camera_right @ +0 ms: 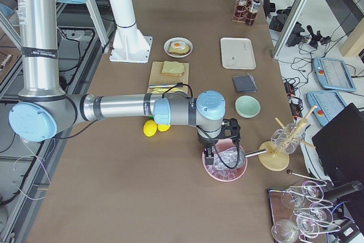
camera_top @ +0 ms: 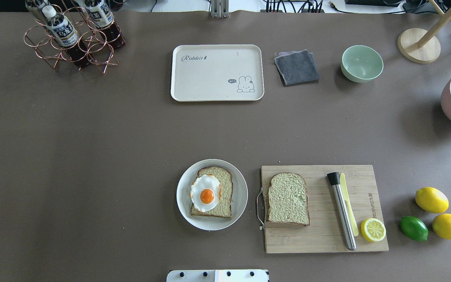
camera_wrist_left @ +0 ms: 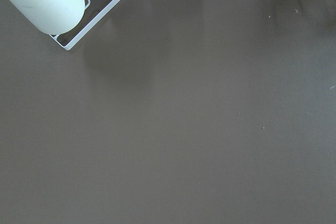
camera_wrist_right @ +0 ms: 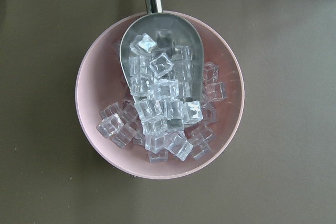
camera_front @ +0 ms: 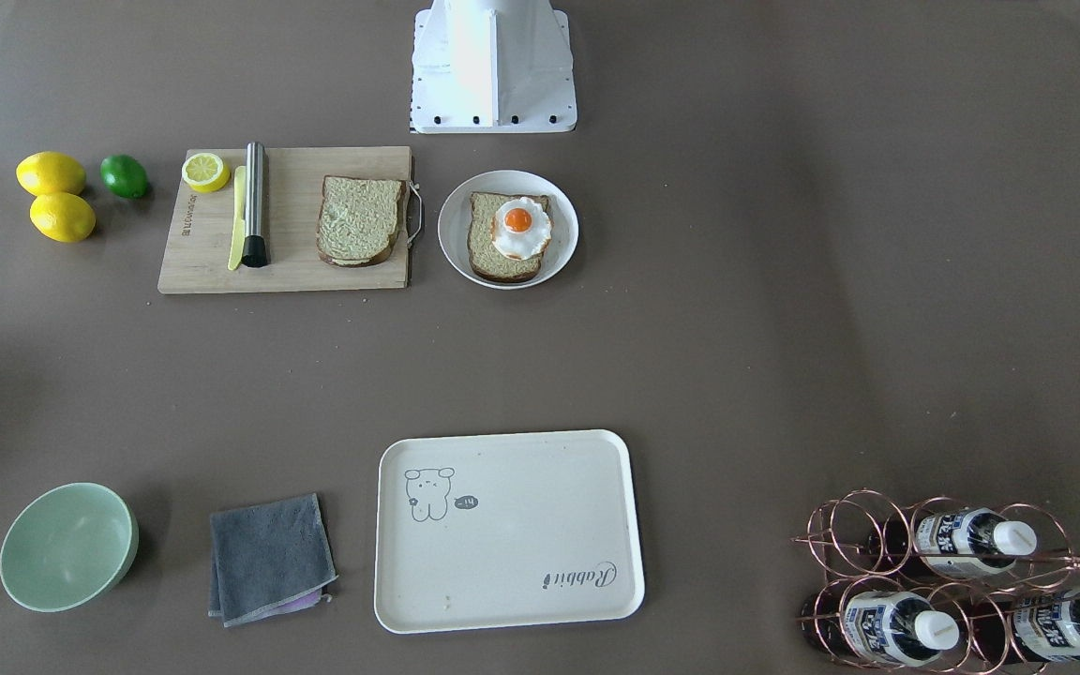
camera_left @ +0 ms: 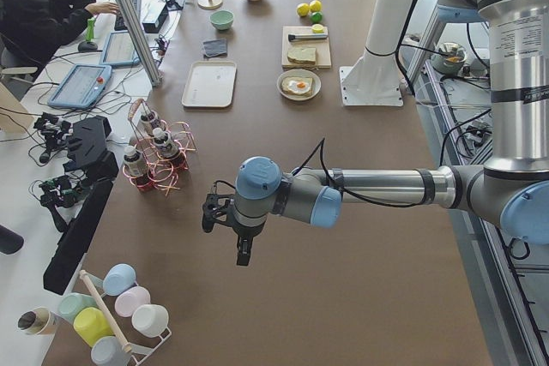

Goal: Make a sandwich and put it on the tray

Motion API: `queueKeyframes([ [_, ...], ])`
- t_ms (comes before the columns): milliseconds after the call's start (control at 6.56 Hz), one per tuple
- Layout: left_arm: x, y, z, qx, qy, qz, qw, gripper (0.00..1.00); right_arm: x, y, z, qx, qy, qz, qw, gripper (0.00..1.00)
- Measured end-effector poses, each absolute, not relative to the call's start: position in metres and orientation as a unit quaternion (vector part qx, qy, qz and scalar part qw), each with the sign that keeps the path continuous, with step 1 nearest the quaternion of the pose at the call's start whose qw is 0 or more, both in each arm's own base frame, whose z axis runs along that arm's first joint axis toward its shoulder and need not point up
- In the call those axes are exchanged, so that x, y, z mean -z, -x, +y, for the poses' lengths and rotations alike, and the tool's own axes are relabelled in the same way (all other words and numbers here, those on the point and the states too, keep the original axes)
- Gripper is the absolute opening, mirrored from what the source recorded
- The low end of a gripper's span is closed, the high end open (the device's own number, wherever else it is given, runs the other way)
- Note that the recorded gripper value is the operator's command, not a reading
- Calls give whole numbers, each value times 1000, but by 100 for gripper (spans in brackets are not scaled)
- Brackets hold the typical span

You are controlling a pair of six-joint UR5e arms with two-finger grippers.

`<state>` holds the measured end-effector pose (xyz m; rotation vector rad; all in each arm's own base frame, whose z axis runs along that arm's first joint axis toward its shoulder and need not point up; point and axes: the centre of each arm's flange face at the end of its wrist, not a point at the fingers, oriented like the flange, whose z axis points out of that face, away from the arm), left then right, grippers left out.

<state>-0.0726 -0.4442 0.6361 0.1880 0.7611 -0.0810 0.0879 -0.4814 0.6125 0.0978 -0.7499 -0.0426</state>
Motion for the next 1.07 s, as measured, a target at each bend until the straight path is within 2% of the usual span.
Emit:
queueKeyframes([
  [1067, -633, 72, -447, 38, -93, 373, 923, 98, -613, -88, -482, 21, -48, -365, 929, 100],
])
